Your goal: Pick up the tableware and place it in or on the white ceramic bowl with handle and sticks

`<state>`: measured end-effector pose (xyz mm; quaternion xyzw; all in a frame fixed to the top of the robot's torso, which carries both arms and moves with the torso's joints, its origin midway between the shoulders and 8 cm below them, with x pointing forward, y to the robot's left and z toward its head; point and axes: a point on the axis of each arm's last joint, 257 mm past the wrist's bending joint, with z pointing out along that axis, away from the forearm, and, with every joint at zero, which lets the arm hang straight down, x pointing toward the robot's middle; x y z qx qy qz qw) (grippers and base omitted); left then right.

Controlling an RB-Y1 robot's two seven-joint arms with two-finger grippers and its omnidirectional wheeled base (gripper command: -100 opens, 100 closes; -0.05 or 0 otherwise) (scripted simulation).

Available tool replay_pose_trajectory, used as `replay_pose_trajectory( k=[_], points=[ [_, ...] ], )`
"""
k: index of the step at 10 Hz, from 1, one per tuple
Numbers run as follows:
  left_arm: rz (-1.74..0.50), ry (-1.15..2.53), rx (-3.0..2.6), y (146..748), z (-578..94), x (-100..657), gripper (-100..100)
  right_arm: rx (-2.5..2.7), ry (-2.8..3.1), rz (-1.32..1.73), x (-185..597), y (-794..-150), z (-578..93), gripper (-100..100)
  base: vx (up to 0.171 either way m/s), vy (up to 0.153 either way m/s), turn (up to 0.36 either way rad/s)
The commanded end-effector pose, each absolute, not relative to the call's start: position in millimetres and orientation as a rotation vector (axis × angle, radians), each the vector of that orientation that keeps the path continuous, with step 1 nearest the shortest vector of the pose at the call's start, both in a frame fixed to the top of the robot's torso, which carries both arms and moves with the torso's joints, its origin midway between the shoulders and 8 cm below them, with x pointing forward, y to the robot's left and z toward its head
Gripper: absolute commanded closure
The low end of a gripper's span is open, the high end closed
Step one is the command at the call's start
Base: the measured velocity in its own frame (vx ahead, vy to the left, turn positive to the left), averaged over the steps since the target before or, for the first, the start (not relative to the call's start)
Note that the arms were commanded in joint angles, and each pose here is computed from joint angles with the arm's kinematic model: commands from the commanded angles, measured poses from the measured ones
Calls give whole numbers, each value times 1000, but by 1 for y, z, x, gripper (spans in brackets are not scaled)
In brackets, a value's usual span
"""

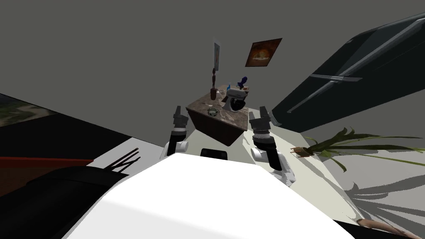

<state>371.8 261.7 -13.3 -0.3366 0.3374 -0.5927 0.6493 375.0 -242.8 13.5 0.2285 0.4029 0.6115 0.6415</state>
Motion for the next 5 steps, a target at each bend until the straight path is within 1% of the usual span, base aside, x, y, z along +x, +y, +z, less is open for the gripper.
replay_pose_trajectory(
  k=[1,5],
  points=[
    [-1347,767,-765,262,-13,372,0,487,952,1400,378,-237,16,-100,10,-4,133],
    [-1347,767,-765,262,-13,372,0,422,1027,1402,383,-224,17,-100,11,-2,119]
  ],
)
